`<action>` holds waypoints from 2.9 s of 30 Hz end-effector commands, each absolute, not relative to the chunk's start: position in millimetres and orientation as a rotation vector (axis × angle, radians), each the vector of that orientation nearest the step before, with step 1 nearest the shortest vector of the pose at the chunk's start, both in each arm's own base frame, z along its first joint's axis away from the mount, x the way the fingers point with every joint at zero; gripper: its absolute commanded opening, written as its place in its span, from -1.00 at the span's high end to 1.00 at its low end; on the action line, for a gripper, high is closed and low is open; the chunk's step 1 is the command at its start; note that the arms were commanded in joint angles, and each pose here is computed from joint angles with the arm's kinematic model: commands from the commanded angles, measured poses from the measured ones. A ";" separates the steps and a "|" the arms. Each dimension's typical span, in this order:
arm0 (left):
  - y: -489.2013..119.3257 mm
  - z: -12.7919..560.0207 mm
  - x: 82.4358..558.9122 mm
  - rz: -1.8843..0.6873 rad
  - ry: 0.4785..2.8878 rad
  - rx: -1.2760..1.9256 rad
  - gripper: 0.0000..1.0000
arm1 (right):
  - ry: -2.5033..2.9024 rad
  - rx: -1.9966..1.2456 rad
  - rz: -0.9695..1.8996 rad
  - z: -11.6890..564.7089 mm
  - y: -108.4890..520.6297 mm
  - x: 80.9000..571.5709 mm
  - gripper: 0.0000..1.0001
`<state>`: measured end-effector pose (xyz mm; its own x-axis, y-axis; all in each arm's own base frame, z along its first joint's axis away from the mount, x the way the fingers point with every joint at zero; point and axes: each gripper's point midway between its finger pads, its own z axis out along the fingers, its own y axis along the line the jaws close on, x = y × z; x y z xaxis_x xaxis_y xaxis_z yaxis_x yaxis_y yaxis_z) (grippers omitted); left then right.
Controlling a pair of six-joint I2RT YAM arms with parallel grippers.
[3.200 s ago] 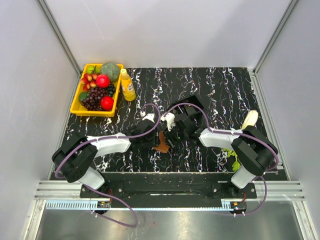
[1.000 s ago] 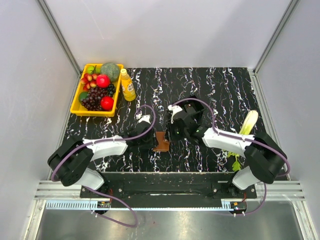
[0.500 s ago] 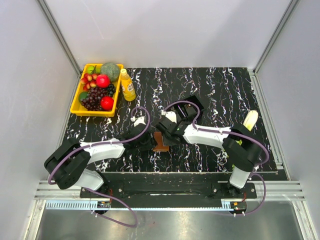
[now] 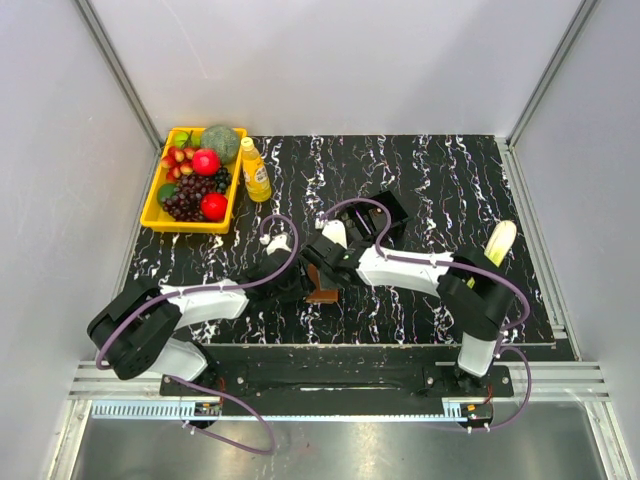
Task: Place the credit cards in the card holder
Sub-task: Close the card holder at the center of the board.
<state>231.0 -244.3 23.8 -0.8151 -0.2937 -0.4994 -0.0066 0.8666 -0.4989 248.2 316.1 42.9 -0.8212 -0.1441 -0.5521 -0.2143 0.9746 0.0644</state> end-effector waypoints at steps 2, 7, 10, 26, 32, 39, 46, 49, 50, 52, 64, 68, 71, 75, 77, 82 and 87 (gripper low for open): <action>-248.8 37.3 238.8 -0.707 2.383 -0.242 0.18 | 2.509 -0.213 0.123 44.2 325.9 262.6 0.15; -249.5 36.5 238.2 -0.714 2.385 -0.238 0.18 | 2.469 -0.215 0.101 54.8 328.3 272.6 0.16; -249.9 37.8 238.8 -0.715 2.383 -0.234 0.18 | 2.448 -0.210 0.071 59.4 324.3 275.0 0.22; -254.4 37.6 238.8 -0.728 2.388 -0.207 0.18 | 2.448 -0.236 0.044 61.0 324.2 269.8 0.64; -254.0 38.0 239.1 -0.726 2.386 -0.199 0.18 | 2.455 -0.248 0.045 62.8 323.0 265.7 0.34; -255.3 37.8 239.3 -0.733 2.386 -0.197 0.17 | 2.461 -0.289 0.033 63.3 327.7 257.9 0.32; -257.2 37.7 240.0 -0.741 2.390 -0.193 0.18 | 2.492 -0.289 -0.031 51.1 320.6 251.7 0.36; -257.4 38.6 240.0 -0.741 2.387 -0.188 0.18 | 2.492 -0.300 -0.032 52.1 320.3 248.8 0.39; -257.5 39.2 240.1 -0.743 2.385 -0.190 0.18 | 2.490 -0.299 -0.030 52.7 321.0 248.7 0.35; -257.1 39.7 241.2 -0.742 2.383 -0.190 0.18 | 2.501 -0.305 -0.032 49.2 321.5 246.8 0.29; -253.1 42.4 242.2 -0.750 2.357 -0.215 0.17 | 2.523 -0.289 -0.011 37.8 325.4 240.7 0.23; -254.6 42.3 242.7 -0.756 2.363 -0.209 0.18 | 2.532 -0.277 -0.021 33.2 324.8 240.7 0.40; -253.9 42.5 241.7 -0.761 2.356 -0.216 0.18 | 2.520 -0.268 -0.040 33.9 320.4 242.1 0.41; -252.9 43.4 241.6 -0.770 2.343 -0.226 0.18 | 2.535 -0.254 -0.039 30.3 317.7 240.3 0.30; -253.8 43.5 241.9 -0.783 2.335 -0.234 0.18 | 2.543 -0.248 -0.043 26.8 316.5 238.8 0.24; -255.5 42.0 241.5 -0.817 2.315 -0.250 0.18 | 2.534 -0.230 -0.038 25.7 314.8 239.7 0.31; -256.2 41.4 240.9 -0.823 2.317 -0.251 0.18 | 2.529 -0.223 -0.037 28.1 313.4 240.4 0.48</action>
